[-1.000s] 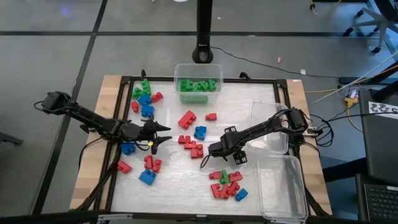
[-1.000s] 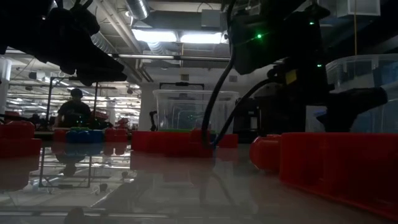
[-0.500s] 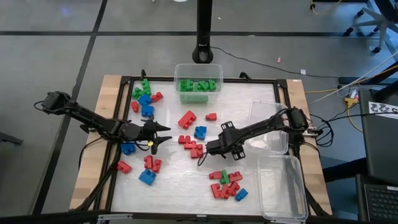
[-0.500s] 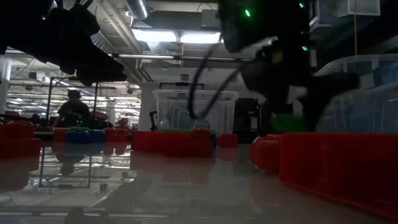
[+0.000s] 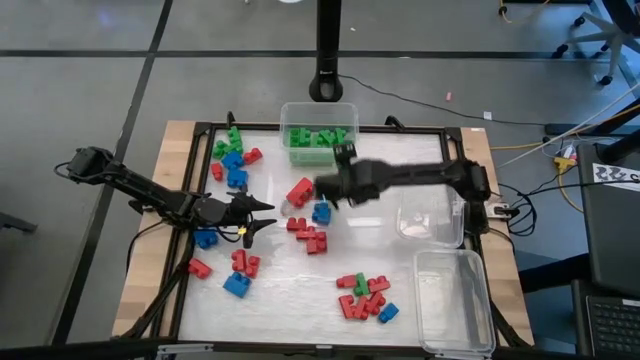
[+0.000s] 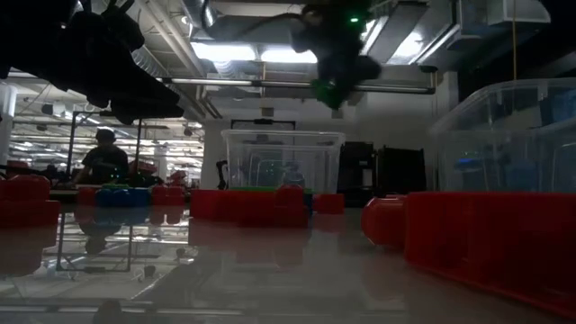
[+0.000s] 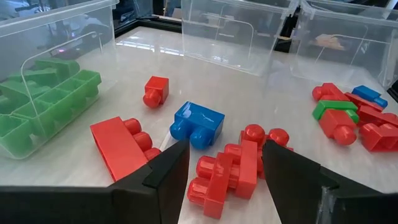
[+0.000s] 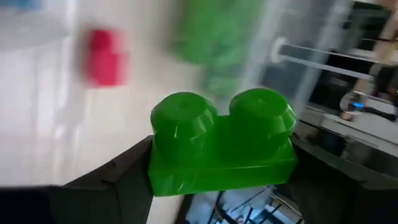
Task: Sort blocks
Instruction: Put the green game piece into the top transparent bin
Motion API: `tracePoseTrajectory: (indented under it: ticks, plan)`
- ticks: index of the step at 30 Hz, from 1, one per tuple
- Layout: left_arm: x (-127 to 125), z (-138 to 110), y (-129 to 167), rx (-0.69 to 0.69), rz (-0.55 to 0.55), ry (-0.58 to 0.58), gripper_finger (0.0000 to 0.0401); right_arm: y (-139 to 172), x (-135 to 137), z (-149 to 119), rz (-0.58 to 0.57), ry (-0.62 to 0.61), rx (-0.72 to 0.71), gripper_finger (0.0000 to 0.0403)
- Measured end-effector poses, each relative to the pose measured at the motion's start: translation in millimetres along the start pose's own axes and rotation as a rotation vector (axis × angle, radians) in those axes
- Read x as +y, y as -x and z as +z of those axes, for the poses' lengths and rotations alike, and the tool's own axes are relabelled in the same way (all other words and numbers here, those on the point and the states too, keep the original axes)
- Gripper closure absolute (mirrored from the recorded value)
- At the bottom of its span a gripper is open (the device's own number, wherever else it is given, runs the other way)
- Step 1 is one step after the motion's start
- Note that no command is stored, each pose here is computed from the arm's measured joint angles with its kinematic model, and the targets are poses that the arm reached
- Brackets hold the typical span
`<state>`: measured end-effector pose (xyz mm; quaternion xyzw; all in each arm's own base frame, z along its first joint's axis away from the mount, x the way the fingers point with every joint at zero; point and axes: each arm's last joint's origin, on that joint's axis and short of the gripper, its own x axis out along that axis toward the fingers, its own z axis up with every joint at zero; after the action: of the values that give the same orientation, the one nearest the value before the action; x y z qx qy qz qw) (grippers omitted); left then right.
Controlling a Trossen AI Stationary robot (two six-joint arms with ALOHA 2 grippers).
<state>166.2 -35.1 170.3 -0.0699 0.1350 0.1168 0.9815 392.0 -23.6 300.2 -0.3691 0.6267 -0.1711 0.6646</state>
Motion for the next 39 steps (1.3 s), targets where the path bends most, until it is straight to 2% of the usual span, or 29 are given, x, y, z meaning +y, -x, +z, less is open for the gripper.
tracePoseTrajectory:
  ticks: [3, 9, 13, 17, 19, 30, 34, 39]
  plan:
    - [0.0, 0.0, 0.0, 0.000, 0.000, 0.003, 0.0213, -14.2, -33.4, -1.7, -0.041, -0.086, -0.051, 0.0101]
    - [0.0, 0.0, 0.0, 0.000, 0.000, 0.008, 0.0213, -56.1, -83.4, -15.5, -0.046, -0.236, -0.138, 0.0083]
    - [0.0, -0.1, 0.0, 0.001, 0.000, 0.014, 0.0213, -75.3, -103.9, -27.4, -0.045, -0.322, -0.163, 0.0069]
    - [0.0, -0.2, 0.0, 0.001, 0.000, 0.014, 0.0213, -83.2, -112.5, -35.0, -0.043, -0.389, -0.161, 0.0064]
    - [0.0, -0.2, 0.0, 0.001, 0.000, 0.014, 0.0213, -85.9, -114.7, -37.5, -0.030, -0.414, -0.166, 0.0063]
    - [0.1, -0.3, 0.0, 0.002, 0.001, 0.015, 0.0213, -86.1, -108.9, -33.6, 0.073, -0.383, -0.232, 0.0052]
    - [0.1, -0.2, 0.0, 0.002, 0.001, 0.018, 0.0213, -72.3, -93.8, -31.6, 0.215, -0.303, -0.261, 0.0047]
    - [0.0, -0.1, 0.0, 0.002, 0.001, 0.018, 0.0213, -39.0, -51.0, -16.5, 0.370, -0.121, -0.232, 0.0048]
